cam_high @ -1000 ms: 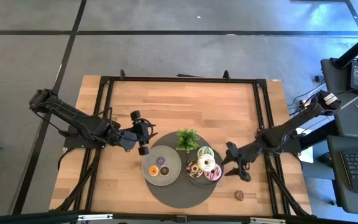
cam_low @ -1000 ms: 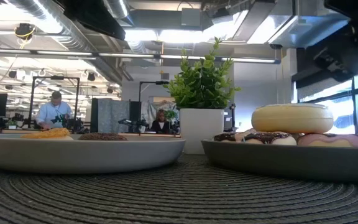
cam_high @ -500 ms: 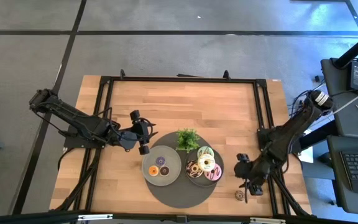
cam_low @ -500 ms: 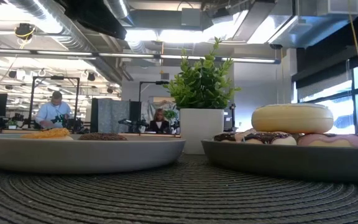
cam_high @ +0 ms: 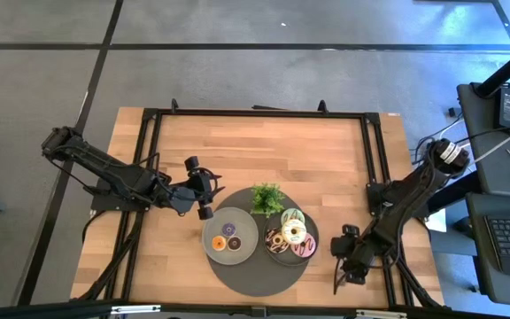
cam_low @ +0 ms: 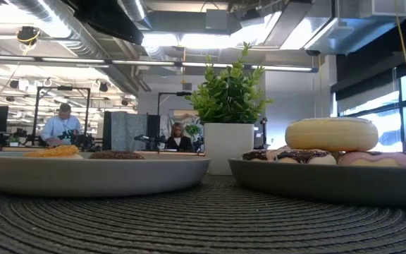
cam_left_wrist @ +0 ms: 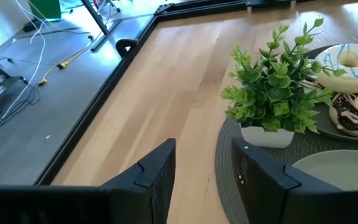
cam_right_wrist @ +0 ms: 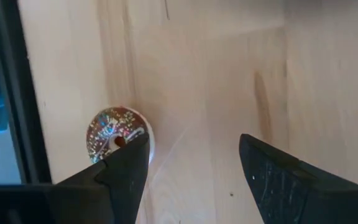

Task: Pick & Place donuts
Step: Put the small brown donut on the gray plate

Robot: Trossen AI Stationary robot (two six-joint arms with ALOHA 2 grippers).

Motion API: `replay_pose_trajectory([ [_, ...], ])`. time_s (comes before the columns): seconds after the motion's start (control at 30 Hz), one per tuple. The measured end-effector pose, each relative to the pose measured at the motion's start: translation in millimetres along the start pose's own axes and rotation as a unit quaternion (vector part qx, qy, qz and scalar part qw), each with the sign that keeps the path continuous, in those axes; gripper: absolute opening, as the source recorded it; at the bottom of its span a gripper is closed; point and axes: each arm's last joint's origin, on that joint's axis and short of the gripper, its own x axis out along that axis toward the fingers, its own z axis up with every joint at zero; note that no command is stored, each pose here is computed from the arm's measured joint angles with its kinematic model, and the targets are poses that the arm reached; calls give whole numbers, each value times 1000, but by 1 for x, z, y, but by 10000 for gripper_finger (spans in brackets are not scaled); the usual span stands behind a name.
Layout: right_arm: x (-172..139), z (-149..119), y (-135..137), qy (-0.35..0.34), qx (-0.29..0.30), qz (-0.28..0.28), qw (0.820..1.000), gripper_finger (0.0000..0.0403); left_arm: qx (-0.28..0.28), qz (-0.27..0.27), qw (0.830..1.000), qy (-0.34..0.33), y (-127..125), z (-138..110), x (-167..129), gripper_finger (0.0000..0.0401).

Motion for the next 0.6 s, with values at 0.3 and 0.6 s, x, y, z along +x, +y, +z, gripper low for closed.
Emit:
replay_pose_trajectory([
  [0.3,10,-4,5,37,27,21,999,249,-2,0,1000,2,0,0,0,152],
  [0.6,11,-2,11,27,34,47,998,249,-2,0,1000,2,0,-1,0,148],
])
